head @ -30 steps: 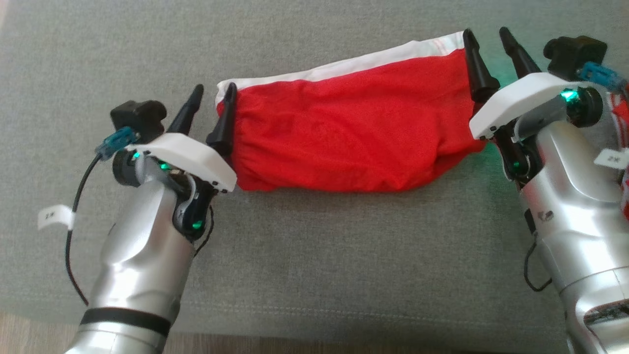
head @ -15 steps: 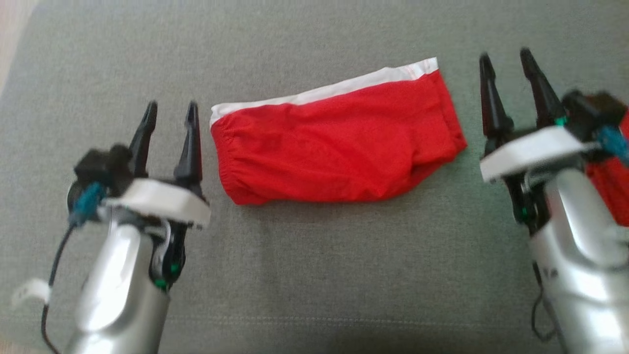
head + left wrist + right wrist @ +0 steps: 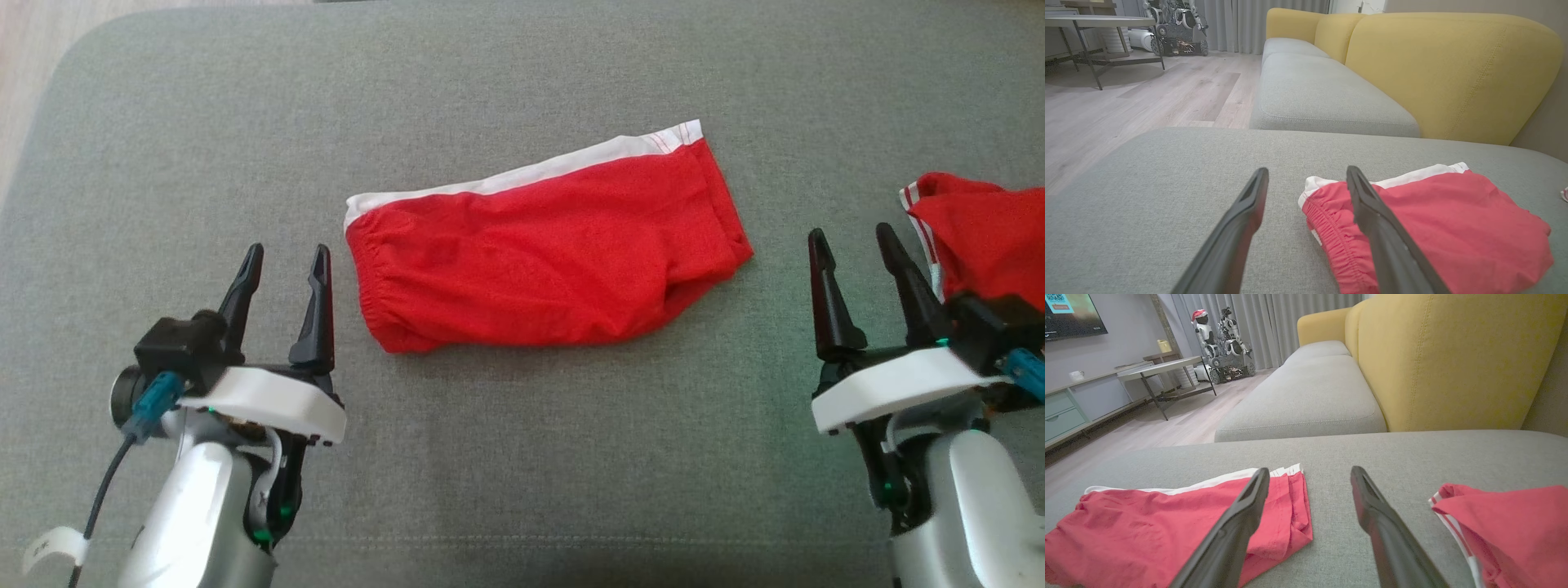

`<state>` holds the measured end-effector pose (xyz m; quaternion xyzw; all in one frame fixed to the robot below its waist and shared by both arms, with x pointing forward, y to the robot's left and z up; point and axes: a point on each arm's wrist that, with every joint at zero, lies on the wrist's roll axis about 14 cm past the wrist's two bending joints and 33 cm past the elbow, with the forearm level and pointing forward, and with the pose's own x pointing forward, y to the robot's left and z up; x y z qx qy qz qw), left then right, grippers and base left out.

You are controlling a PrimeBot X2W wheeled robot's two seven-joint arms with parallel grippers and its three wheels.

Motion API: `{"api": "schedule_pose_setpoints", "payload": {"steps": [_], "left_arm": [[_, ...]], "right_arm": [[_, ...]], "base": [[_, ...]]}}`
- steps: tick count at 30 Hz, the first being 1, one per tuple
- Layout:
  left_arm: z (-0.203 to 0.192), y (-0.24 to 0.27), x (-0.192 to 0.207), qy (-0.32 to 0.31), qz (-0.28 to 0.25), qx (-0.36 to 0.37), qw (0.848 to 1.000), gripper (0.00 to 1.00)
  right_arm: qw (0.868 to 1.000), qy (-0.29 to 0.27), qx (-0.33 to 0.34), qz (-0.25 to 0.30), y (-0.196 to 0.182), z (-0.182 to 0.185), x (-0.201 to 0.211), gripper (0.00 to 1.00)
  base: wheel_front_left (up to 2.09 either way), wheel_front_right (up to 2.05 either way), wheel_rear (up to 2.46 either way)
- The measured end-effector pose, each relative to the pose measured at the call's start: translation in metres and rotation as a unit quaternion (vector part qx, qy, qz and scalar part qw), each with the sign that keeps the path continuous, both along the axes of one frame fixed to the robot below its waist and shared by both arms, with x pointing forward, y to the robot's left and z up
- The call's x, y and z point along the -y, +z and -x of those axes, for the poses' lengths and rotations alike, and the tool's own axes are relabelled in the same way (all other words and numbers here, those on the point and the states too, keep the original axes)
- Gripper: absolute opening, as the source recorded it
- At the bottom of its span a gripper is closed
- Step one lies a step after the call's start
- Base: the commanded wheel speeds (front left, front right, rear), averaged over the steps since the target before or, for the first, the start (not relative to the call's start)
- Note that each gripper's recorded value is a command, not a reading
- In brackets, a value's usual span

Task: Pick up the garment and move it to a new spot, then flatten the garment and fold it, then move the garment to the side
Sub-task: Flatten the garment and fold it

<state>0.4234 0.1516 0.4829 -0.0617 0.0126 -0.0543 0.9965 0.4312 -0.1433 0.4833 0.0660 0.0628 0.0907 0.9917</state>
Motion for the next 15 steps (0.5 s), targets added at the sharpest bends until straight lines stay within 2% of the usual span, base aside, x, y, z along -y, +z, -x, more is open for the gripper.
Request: {"api": "schedule_pose_setpoints", "payload": {"steps": [8,15], "left_arm": [[0.002,0.002,0.000,-0.003,-0.004,0.002,1.000,1.00],[0.004,0.004,0.001,-0.003,-0.006,0.004,1.000,1.00]], "right_arm": [[1.000,0.000,0.011,0.003,0.013,0.000,0.000,1.00],[1.000,0.001,0.002,0.006,0.010,0.006,-0.002,1.00]], "base": [[0.00,0.00,0.00],[0.00,0.00,0.00]]}}
